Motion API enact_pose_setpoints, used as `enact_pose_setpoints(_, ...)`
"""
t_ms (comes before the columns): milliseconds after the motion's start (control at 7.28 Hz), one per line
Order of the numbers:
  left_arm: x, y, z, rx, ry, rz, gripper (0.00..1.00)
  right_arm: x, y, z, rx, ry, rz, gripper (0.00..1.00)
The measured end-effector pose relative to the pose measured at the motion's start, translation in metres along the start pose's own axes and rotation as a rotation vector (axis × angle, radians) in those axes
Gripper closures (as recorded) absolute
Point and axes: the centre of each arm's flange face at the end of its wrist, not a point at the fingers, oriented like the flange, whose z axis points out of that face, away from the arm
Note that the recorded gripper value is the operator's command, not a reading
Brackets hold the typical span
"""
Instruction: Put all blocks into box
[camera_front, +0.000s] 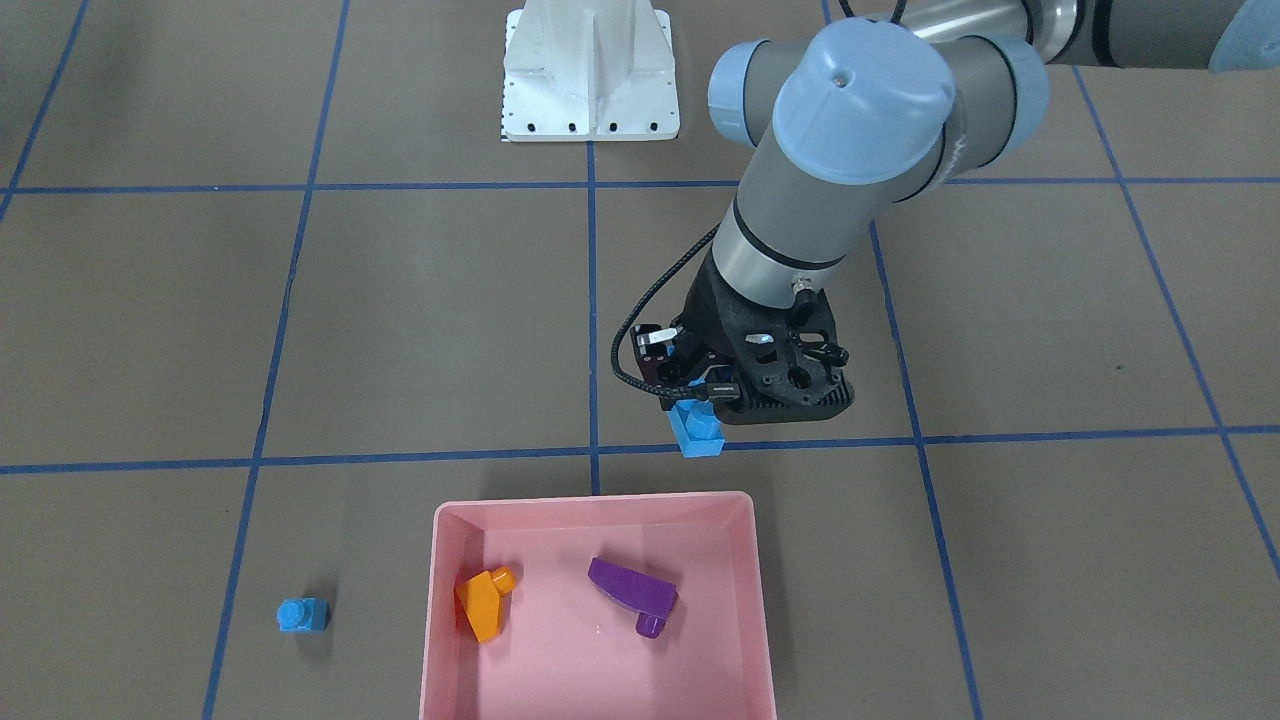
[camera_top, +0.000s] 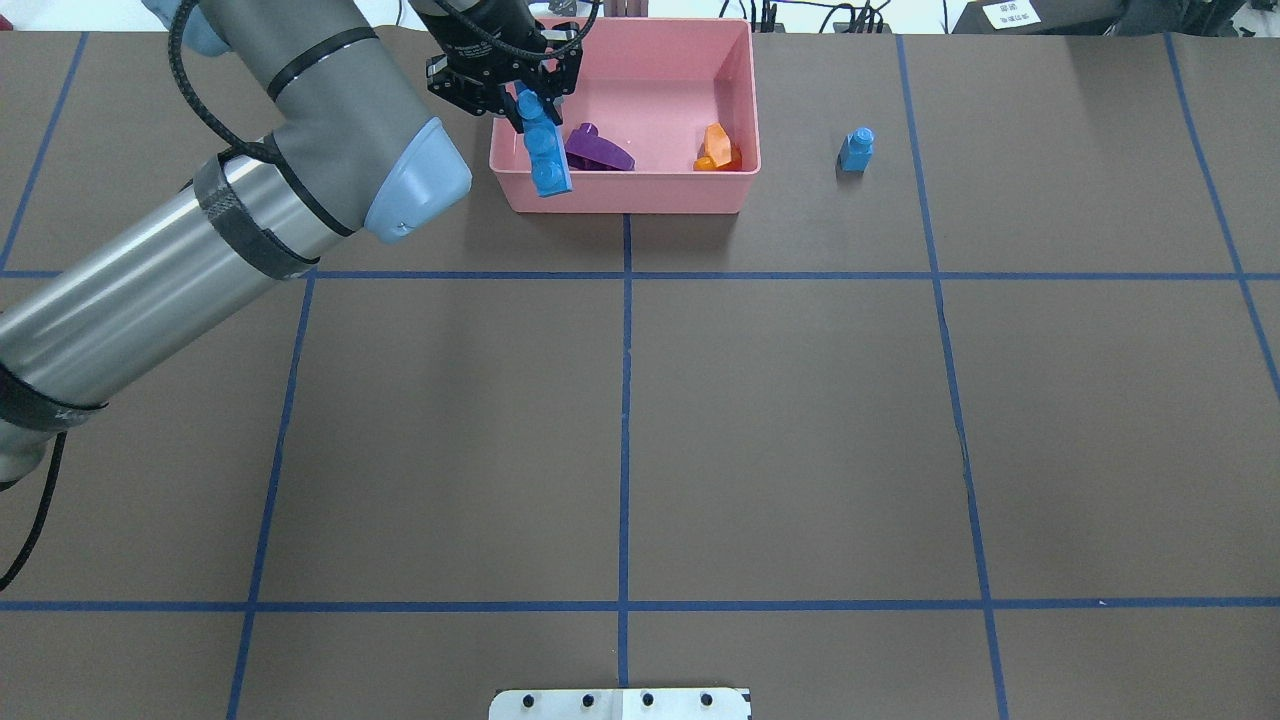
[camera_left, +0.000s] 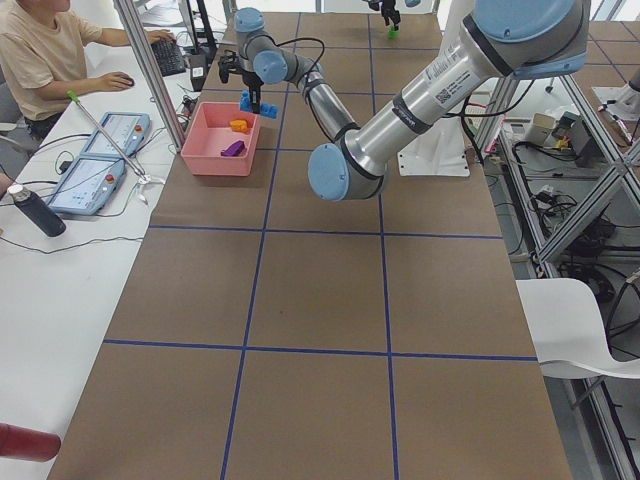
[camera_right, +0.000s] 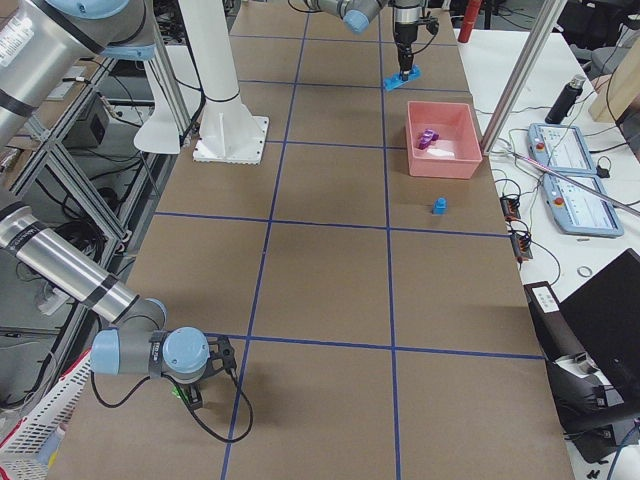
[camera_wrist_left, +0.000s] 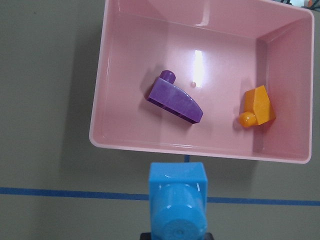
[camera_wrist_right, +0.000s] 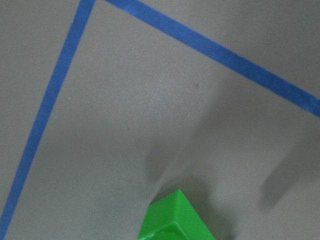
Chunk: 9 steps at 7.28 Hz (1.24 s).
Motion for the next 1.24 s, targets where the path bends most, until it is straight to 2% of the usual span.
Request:
enact_pose_setpoints(137,0.005,-0.008,0.003,0.001,-0.003,-0.013,1.0,0.002,0.005,0.004,-0.006,-0.007,0.01,0.56)
enact_pose_setpoints(275,0.009,-0.025,0.012,0.012,0.0,-0.024,1.0,0.003,0.007,0.005,-0.01,-0.01,0.015,0.92)
enact_pose_setpoints(412,0.009,-0.048,0.023,0.047,0.009,-0.037,1.0,0.003,0.008,0.006,-0.011,-0.012,0.017,1.0)
enact_pose_setpoints(687,0.01,-0.093,0.033,0.129,0.006,-0.065,1.0,0.003,0.009,0.007,-0.011,-0.014,0.014,1.0)
enact_pose_setpoints(962,0.005,-0.115,0.039,0.184,-0.009,-0.077,1.0,0.003,0.006,0.006,-0.008,-0.014,0.011,1.0)
enact_pose_setpoints(1099,-0.001,-0.124,0.047,0.216,-0.017,-0.077,1.0,0.001,-0.01,0.0,0.02,-0.024,0.011,1.0)
enact_pose_setpoints(1236,-0.008,-0.13,0.057,0.246,-0.026,-0.076,0.11,-0.008,-0.046,-0.017,0.074,-0.044,0.026,1.0)
